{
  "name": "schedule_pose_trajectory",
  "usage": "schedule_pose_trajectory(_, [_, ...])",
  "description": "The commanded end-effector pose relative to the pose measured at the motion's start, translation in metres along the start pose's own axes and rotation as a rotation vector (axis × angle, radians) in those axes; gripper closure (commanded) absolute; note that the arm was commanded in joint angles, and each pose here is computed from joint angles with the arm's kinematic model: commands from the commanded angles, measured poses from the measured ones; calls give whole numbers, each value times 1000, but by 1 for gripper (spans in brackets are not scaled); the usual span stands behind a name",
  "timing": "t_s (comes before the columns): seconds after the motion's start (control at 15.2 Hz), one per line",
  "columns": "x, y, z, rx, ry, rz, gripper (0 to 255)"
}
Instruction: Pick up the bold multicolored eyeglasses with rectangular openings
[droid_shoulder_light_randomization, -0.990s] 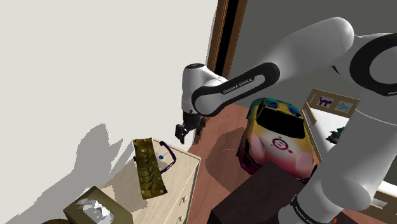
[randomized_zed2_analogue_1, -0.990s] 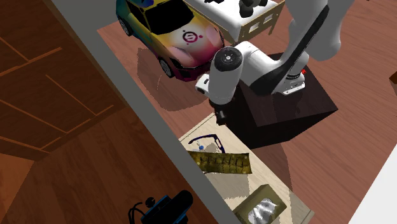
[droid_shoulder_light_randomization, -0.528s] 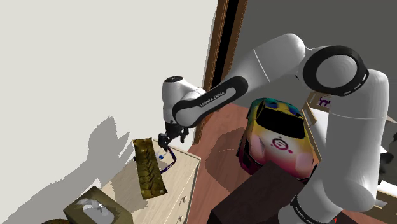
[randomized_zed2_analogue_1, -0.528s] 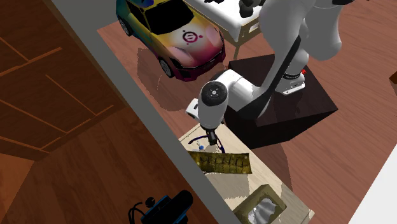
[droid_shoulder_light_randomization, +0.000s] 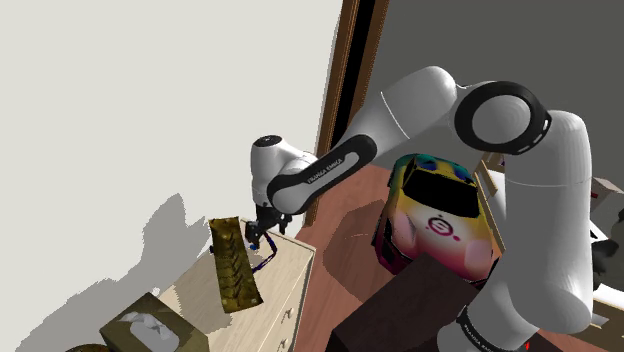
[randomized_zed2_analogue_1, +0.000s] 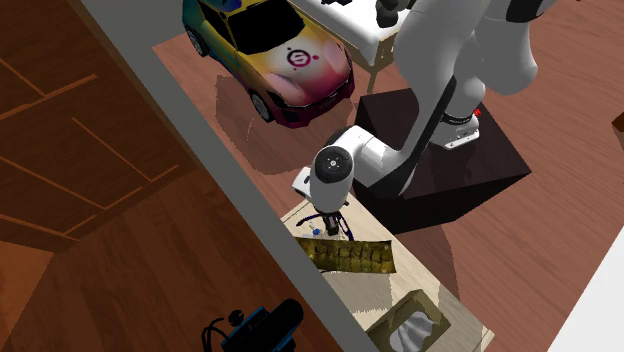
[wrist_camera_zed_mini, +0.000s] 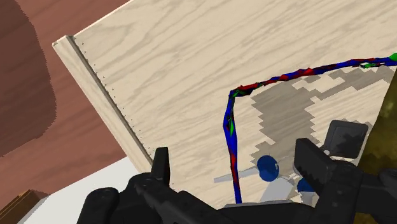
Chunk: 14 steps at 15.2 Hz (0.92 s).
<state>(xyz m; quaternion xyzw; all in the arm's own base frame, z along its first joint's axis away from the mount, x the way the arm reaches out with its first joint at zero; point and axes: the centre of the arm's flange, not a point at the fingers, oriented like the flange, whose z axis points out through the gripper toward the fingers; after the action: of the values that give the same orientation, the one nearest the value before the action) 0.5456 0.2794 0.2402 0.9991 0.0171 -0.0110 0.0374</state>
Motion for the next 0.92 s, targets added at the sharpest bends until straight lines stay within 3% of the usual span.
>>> schedule_pose_trajectory(0.0, [0,0,5,0,0,0,0])
schedule_pose_trajectory(0.07, [0,0,5,0,0,0,255])
schedule_pose_trajectory(0.66, [0,0,5,0,0,0,255])
schedule_pose_trajectory(0.86, [0,1,-11,0,0,0,255])
